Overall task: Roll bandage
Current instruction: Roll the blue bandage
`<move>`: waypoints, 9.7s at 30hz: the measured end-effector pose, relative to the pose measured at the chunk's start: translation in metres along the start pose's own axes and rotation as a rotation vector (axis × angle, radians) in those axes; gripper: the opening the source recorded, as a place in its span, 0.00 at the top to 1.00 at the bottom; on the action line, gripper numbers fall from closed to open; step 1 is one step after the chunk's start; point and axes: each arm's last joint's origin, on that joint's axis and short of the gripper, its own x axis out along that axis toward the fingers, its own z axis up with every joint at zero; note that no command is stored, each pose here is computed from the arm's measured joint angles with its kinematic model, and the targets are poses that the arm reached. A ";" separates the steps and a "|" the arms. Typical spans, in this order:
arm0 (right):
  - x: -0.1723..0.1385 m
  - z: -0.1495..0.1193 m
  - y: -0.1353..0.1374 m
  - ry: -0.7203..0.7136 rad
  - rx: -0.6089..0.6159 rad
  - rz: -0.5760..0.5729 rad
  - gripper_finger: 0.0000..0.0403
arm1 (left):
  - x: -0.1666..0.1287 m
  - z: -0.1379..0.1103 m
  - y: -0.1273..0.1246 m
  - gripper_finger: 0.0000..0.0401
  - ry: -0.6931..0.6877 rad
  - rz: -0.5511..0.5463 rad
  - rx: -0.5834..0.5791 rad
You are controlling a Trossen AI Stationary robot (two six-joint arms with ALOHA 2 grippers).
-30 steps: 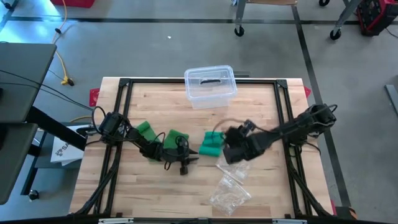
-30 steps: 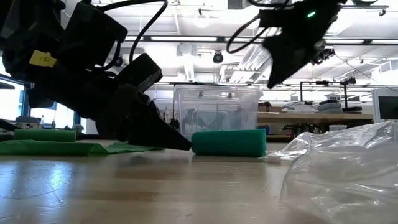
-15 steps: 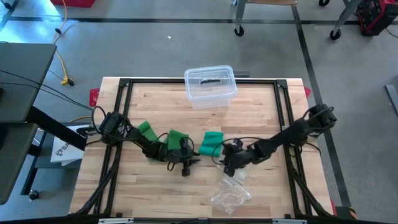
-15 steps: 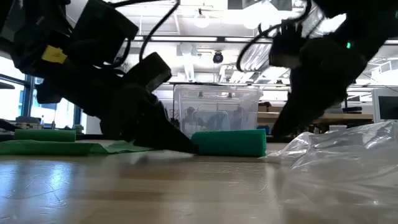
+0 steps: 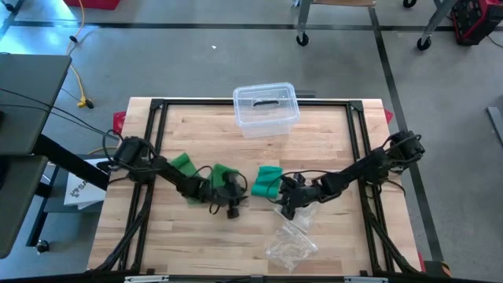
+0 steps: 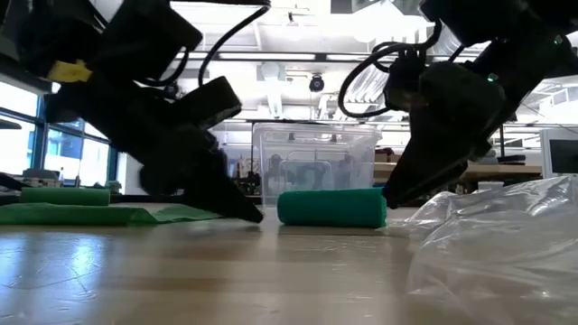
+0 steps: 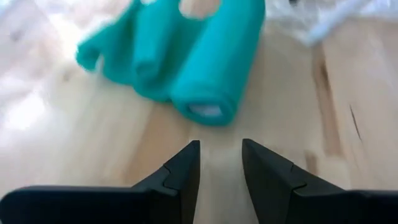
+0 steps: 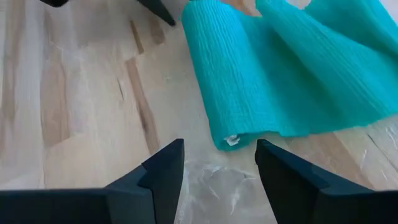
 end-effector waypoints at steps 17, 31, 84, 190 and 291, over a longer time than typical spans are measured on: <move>0.001 0.016 -0.003 -0.100 0.017 0.024 0.52 | 0.034 0.019 -0.007 0.71 -0.022 -0.096 0.025; -0.009 0.002 0.003 0.003 0.036 0.030 0.62 | 0.034 0.019 -0.007 0.71 -0.018 -0.096 0.019; -0.033 -0.013 0.036 -0.128 0.035 0.072 0.66 | 0.025 0.033 -0.024 0.83 -0.169 -0.188 -0.101; -0.005 0.054 -0.006 0.108 -0.456 0.059 0.70 | 0.036 0.037 0.032 0.99 -0.052 0.040 -0.507; -0.114 0.014 0.154 -0.352 -0.392 0.126 1.00 | 0.004 0.000 0.066 0.99 -0.261 -0.213 -0.474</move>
